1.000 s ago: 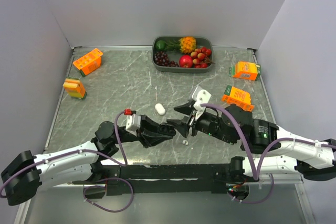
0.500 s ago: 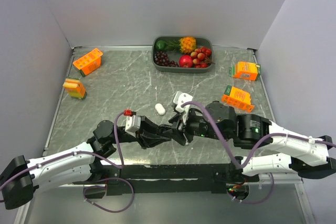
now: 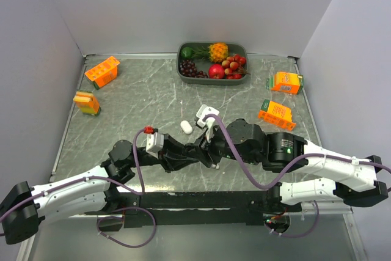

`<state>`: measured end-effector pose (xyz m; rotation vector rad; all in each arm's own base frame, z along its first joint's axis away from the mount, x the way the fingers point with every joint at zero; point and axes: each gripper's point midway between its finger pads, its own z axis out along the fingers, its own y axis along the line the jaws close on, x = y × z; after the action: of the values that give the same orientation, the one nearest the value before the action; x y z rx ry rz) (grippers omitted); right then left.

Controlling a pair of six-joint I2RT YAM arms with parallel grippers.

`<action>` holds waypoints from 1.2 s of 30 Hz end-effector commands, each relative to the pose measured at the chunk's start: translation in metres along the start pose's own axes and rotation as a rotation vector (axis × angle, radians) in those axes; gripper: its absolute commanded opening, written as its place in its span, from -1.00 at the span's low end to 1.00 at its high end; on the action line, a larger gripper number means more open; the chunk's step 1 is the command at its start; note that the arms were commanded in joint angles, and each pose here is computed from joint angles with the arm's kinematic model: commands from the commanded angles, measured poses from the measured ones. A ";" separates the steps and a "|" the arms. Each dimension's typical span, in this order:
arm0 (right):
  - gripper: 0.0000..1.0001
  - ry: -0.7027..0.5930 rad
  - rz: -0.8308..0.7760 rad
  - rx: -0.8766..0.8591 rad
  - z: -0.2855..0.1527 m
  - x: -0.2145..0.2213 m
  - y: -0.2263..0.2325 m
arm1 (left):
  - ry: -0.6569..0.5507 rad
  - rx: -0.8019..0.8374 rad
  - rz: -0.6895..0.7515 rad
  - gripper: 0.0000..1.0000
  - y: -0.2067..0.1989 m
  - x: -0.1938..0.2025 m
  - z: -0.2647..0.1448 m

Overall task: Insert the wireless bluetooth earbuds into the charging case
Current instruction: Adjust the earbud with the charging case.

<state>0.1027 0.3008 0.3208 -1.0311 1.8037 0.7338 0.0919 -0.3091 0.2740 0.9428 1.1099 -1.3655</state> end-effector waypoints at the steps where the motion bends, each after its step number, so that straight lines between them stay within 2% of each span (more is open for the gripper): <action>1: 0.12 -0.027 0.052 0.074 -0.006 -0.013 -0.011 | -0.085 0.008 0.027 -0.98 -0.003 -0.030 0.004; 22: 0.09 0.026 0.087 0.088 0.007 -0.002 -0.012 | -0.103 0.019 0.018 -0.98 -0.005 -0.034 0.005; 25: 0.00 0.027 0.090 0.080 0.008 -0.002 -0.010 | -0.102 0.023 0.014 -0.98 -0.006 -0.034 0.006; 31: -0.47 0.023 0.088 0.073 0.008 -0.002 -0.010 | -0.102 0.022 0.011 -0.98 -0.006 -0.033 0.006; 36: -0.54 0.028 0.085 0.063 0.008 -0.001 -0.008 | -0.104 0.019 0.010 -0.98 -0.005 -0.033 0.006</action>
<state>0.1151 0.3021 0.3102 -0.9408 1.8923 0.6863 0.0947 -0.3101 0.2686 0.9122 1.1680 -1.3892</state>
